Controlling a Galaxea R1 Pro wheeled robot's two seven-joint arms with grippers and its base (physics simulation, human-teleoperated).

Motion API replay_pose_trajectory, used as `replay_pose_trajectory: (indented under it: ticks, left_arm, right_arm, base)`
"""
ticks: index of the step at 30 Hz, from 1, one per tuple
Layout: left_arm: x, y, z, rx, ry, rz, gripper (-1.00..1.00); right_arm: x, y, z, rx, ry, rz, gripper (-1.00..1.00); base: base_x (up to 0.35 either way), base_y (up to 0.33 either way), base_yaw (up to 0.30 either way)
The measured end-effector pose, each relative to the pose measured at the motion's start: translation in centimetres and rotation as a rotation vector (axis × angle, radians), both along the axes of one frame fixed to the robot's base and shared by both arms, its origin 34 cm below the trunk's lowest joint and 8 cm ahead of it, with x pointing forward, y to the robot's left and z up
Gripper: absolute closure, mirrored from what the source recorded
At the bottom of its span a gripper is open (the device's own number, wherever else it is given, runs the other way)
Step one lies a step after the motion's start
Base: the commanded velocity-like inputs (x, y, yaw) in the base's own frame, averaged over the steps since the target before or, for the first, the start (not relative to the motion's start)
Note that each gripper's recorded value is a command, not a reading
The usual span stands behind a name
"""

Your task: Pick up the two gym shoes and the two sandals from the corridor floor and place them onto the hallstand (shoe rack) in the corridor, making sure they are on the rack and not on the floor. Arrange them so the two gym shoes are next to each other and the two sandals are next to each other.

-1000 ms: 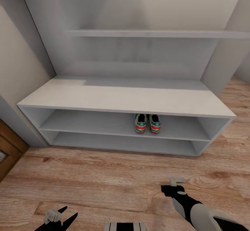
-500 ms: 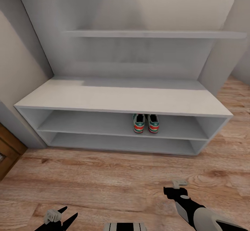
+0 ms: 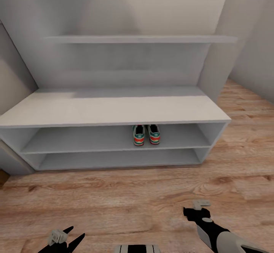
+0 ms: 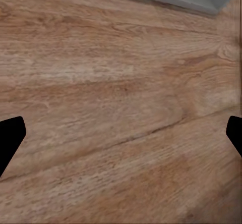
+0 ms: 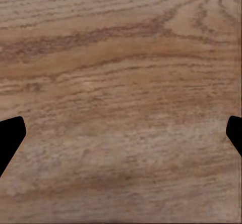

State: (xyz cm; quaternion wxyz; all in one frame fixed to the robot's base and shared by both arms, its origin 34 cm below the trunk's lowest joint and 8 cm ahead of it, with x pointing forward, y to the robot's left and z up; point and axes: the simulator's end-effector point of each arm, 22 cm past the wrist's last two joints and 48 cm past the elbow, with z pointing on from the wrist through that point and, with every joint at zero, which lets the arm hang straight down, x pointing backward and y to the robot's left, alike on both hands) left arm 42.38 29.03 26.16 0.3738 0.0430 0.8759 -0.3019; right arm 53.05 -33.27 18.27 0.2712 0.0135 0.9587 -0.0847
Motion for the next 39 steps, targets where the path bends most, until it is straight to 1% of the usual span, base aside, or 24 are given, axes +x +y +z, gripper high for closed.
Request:
replay_pose_trajectory:
  ticks: [7, 14, 18, 22, 31, 39]
  left_arm:
    - [0.1, 0.3, 0.1, 0.002, -0.002, 0.008, -1.0]
    - [0.5, 1.4, 0.3, 0.007, -0.012, 0.048, -1.0]
    - [0.4, 1.7, 0.3, 0.009, -0.012, 0.057, -1.0]
    - [0.1, 1.8, 0.3, 0.01, -0.011, 0.059, -1.0]
    - [0.9, 1.8, 1.7, 0.009, -0.045, 0.061, -1.0]
    - [1.6, 1.8, 3.0, 0.007, -0.073, 0.062, -1.0]
  right_arm:
    - [-1.3, -0.6, -0.3, -0.008, -0.014, 0.0, -1.0]
    - [-4.1, -0.9, -0.8, -0.015, -0.061, 0.007, -1.0]
    - [-5.8, -0.9, -1.0, -0.017, -0.085, 0.012, -1.0]
    - [-6.4, -0.9, -0.9, -0.017, -0.105, 0.012, -1.0]
    - [-5.0, -0.6, 0.8, -0.011, -0.156, 0.006, -1.0]
    - [-3.9, -1.1, 2.4, -0.018, -0.188, 0.002, -1.0]
  base:
    - [0.0, 0.0, -0.292]
    - [0.0, 0.0, -0.299]
    - [0.0, 0.0, -0.3]
    - [0.0, 0.0, -0.3]
    - [0.0, 0.0, -0.3]
    - [0.0, 0.0, -0.3]
